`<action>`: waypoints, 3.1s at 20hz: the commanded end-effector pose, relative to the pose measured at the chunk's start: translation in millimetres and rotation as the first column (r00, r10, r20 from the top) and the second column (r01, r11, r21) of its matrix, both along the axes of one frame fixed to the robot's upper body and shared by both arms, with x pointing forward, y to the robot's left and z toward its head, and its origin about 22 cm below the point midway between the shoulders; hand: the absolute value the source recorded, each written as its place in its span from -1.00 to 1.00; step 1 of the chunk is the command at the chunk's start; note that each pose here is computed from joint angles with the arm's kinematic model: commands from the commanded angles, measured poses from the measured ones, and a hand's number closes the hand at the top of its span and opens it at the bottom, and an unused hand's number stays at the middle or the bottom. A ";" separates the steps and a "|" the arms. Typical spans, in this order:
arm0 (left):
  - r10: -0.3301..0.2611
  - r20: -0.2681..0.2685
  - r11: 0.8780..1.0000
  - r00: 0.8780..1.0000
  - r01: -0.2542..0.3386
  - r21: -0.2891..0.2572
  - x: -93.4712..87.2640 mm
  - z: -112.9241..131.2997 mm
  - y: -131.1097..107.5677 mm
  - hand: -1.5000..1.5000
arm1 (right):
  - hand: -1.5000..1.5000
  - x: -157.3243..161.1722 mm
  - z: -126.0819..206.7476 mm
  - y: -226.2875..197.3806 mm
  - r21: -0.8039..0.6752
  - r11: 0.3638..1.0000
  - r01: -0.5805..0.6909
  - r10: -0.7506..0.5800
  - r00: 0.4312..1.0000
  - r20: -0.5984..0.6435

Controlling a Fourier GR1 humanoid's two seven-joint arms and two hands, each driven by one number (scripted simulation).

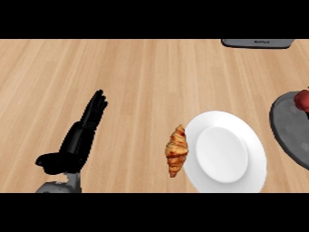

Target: Pick the bell pepper from the plate and place it in the pan

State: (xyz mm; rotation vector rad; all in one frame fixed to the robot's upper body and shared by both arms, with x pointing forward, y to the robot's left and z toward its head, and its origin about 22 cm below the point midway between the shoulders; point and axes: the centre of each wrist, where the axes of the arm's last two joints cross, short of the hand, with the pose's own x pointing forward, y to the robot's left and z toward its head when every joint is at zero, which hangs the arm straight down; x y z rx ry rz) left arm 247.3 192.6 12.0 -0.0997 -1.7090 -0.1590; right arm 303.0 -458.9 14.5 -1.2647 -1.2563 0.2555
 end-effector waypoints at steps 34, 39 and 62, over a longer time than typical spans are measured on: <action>0.049 -0.006 0.999 0.999 -0.049 0.001 -7.9 2.5 11.5 0.00 | -1.00 -128.3 -25.0 -103.2 0.525 0.686 -0.504 0.313 0.856 0.412; 0.054 -0.017 0.999 0.998 -0.053 0.008 0.4 1.8 14.8 0.00 | -1.00 -155.6 -25.5 -112.6 0.501 0.705 -0.503 0.331 0.857 0.395; 0.044 -0.025 0.999 0.999 -0.044 -0.003 -2.0 -12.9 0.4 0.00 | -1.00 -189.6 -35.0 -108.3 0.386 0.813 -0.436 0.338 0.893 0.297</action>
